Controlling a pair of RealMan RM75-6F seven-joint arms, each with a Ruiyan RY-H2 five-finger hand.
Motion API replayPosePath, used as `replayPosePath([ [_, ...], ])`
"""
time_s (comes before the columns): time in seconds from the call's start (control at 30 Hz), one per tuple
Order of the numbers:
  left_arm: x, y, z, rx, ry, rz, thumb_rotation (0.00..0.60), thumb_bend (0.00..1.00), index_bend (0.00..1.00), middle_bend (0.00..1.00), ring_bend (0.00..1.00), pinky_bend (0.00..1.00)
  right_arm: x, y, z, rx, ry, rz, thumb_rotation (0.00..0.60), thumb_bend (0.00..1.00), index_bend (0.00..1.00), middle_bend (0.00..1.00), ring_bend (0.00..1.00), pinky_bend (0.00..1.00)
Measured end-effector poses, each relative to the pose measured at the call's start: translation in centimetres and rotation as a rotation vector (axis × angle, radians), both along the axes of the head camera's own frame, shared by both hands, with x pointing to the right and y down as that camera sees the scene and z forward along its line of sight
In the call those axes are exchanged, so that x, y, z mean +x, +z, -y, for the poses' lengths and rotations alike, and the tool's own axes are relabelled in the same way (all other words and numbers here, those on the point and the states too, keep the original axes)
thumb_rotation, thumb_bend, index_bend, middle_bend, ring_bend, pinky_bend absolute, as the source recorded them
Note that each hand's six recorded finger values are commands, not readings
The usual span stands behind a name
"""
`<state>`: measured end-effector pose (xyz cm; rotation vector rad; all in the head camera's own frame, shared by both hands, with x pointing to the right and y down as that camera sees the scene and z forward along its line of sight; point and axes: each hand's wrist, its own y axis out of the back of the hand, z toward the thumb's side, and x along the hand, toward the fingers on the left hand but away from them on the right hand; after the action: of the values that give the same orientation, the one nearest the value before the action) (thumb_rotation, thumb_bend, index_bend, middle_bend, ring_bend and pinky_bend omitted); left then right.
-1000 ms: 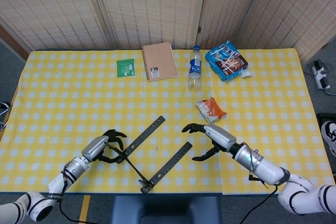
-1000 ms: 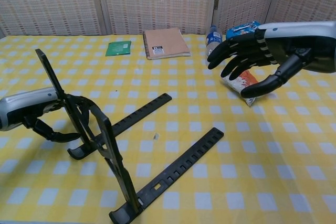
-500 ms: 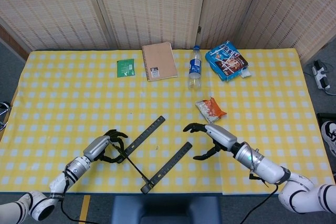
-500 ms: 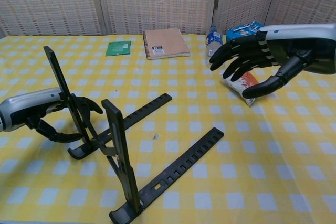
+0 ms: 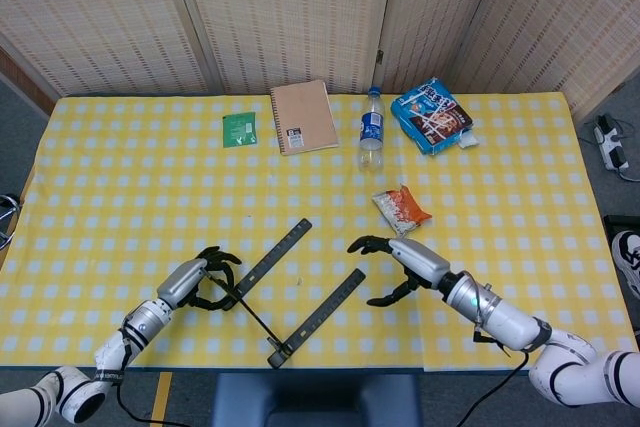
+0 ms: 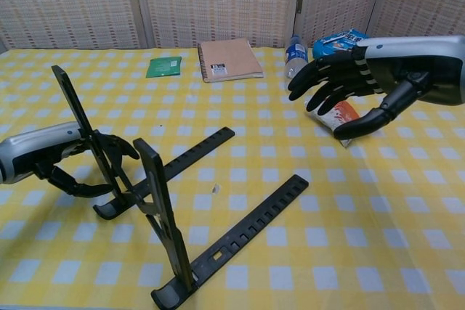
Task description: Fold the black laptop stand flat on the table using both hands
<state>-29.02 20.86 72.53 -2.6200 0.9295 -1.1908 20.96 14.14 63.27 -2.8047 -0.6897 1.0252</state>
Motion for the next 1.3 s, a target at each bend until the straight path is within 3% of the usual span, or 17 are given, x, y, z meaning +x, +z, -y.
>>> replayPosePath([
  [0.17, 0.1, -0.2, 0.1, -0.002, 0.002, 0.002, 0.600, 0.38, 0.44, 0.28, 0.16, 0.06, 0.1, -0.1, 0.0, 0.001, 0.001, 0.002, 0.523, 0.16, 0.25, 0.22, 0.23, 0.20],
  [0.4, 0.9, -0.5, 0.9, -0.003, 0.004, 0.024, 0.600, 0.38, 0.20, 0.19, 0.06, 0.00, 0.3, -0.4, 0.1, 0.005, 0.006, 0.009, 0.521, 0.16, 0.25, 0.22, 0.23, 0.20],
  [0.67, 2.6, -1.4, 3.5, 0.044, -0.007, 0.041, 0.600, 0.38, 0.15, 0.14, 0.00, 0.00, 0.6, -1.4, 0.5, 0.028, 0.018, 0.034, 0.521, 0.16, 0.25, 0.22, 0.23, 0.20],
  [0.83, 3.9, -2.2, 5.4, 0.077, 0.008, 0.049, 0.600, 0.38, 0.13, 0.13, 0.00, 0.00, 0.6, -3.0, 1.2, 0.081, 0.032, 0.070, 0.520, 0.16, 0.24, 0.22, 0.23, 0.20],
  [1.03, 3.1, -2.9, 6.4, 0.148, 0.053, 0.114, 0.600, 0.37, 0.14, 0.13, 0.00, 0.00, 0.8, -3.6, 0.8, 0.151, -0.022, 0.029, 0.598, 0.16, 0.23, 0.22, 0.24, 0.22],
  [1.13, 2.3, -2.9, 6.6, 0.193, 0.094, 0.176, 0.600, 0.37, 0.14, 0.13, 0.00, 0.00, 0.8, -3.1, 0.3, 0.199, -0.089, -0.031, 0.600, 0.16, 0.23, 0.26, 0.30, 0.30],
  [1.23, 1.3, -2.8, 6.7, 0.239, 0.133, 0.247, 0.600, 0.37, 0.14, 0.12, 0.00, 0.00, 0.7, -2.4, -0.2, 0.272, -0.169, -0.103, 0.600, 0.16, 0.27, 0.38, 0.45, 0.49],
  [1.3, 0.5, -2.8, 6.5, 0.263, 0.147, 0.286, 0.600, 0.37, 0.14, 0.12, 0.00, 0.00, 0.5, -1.8, -0.6, 0.336, -0.227, -0.156, 0.600, 0.16, 0.34, 0.48, 0.56, 0.62],
])
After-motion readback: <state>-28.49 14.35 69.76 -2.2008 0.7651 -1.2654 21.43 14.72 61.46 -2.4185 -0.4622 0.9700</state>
